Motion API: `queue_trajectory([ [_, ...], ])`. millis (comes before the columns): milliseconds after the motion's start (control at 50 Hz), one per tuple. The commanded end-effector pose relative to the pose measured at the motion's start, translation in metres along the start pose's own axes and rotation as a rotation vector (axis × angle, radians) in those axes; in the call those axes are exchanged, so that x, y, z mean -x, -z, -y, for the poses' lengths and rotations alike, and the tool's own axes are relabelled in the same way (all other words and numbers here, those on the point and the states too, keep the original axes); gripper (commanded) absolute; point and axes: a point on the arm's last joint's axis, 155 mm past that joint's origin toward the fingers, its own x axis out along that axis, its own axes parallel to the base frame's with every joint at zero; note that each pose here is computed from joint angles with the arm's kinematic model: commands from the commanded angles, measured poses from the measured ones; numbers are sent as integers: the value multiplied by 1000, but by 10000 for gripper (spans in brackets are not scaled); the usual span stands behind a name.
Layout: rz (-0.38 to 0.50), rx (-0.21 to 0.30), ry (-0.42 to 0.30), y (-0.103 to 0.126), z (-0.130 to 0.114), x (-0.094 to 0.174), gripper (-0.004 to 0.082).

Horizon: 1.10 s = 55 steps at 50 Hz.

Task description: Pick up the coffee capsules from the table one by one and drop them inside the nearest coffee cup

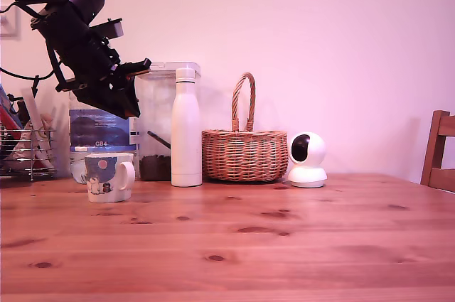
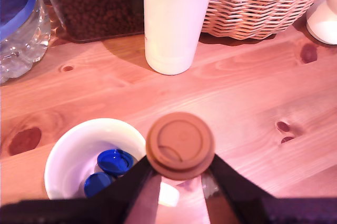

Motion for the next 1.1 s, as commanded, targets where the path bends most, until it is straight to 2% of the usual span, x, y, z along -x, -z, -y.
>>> queue_trajectory([
  [0, -31, 0, 2, 12, 3, -1, 150],
  [220, -38, 0, 2, 13, 3, -1, 148],
  [300, -52, -23, -3, 17, 2, -1, 148],
  [780, -95, 3, -96, 21, -39, 31, 148],
  [1080, -107, -7, -115, 24, -47, 34, 148],
])
